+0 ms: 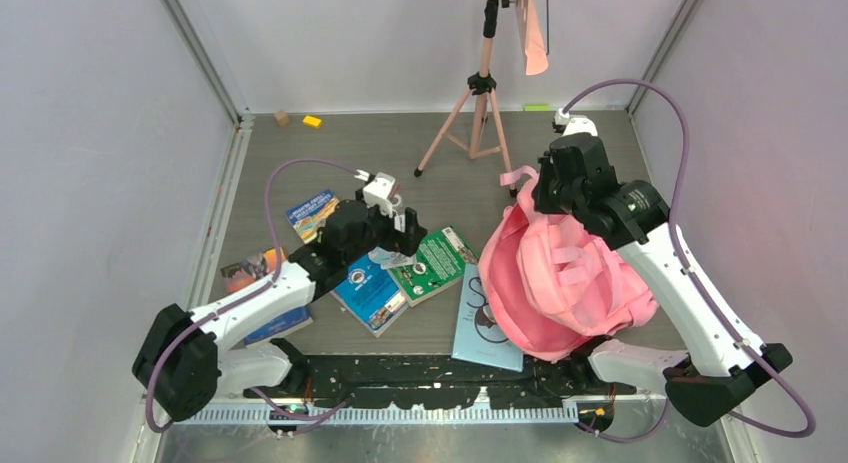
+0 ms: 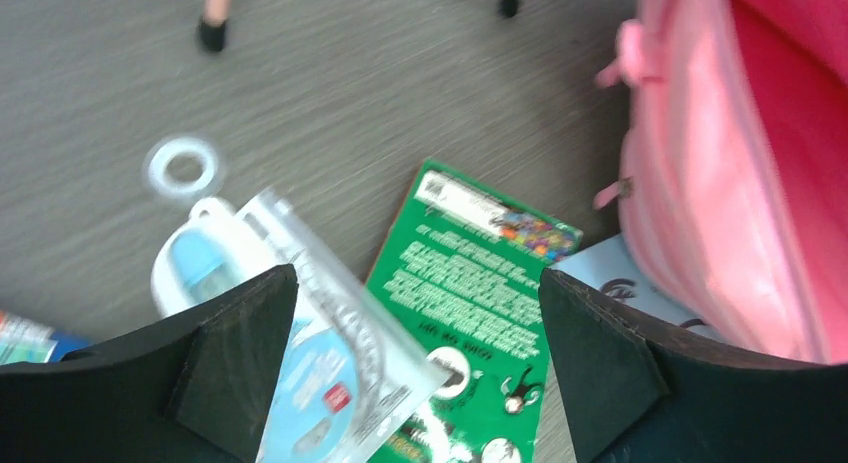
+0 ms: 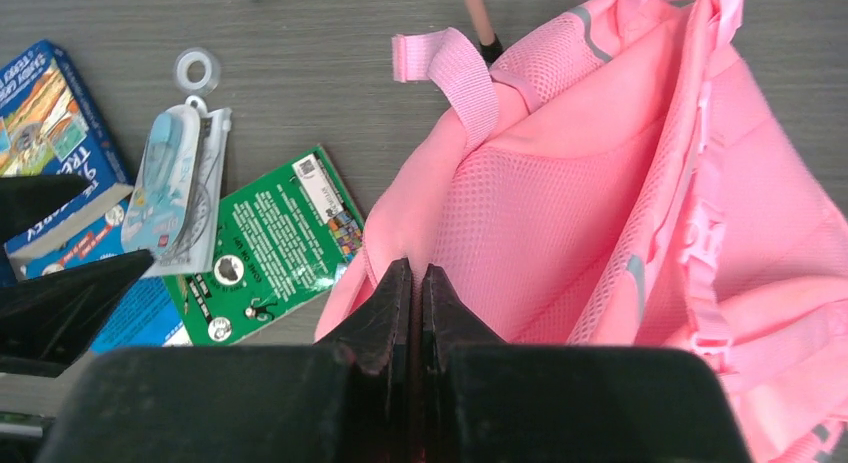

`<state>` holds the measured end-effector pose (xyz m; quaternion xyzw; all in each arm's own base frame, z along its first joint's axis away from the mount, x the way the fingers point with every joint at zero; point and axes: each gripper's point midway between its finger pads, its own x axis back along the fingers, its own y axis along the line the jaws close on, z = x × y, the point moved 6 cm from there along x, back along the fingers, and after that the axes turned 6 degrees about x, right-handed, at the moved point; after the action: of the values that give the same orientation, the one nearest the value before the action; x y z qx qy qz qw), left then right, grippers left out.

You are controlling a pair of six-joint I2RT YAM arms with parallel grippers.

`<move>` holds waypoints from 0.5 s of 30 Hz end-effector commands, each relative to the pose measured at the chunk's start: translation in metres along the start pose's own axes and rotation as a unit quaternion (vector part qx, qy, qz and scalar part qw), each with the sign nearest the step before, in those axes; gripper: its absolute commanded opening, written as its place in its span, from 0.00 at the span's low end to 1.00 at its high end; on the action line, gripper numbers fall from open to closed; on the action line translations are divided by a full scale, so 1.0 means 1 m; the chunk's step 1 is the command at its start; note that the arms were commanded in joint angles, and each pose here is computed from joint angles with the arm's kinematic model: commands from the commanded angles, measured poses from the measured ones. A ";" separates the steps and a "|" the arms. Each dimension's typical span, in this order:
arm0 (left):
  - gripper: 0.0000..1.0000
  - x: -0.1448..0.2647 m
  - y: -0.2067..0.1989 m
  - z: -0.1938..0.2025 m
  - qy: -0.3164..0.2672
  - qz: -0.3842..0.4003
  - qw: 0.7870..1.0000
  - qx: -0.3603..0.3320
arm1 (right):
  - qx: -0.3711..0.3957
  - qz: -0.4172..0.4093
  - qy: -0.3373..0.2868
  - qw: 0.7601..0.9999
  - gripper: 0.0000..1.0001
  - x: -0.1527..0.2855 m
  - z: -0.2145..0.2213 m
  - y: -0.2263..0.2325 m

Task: Pack the student bag
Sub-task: Pick up the book from the center of the board.

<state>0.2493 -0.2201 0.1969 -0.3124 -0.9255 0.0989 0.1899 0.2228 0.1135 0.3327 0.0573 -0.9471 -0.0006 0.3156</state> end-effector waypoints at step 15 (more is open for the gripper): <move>0.98 0.095 0.169 0.026 -0.052 -0.240 0.881 0.404 | -0.038 -0.076 -0.043 0.995 0.00 -0.004 -0.022 -0.003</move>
<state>0.2681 -0.0452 0.1610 0.0056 -0.9065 0.3212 0.2741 0.2366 0.1054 0.3159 0.0773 -0.9342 -0.0351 0.3464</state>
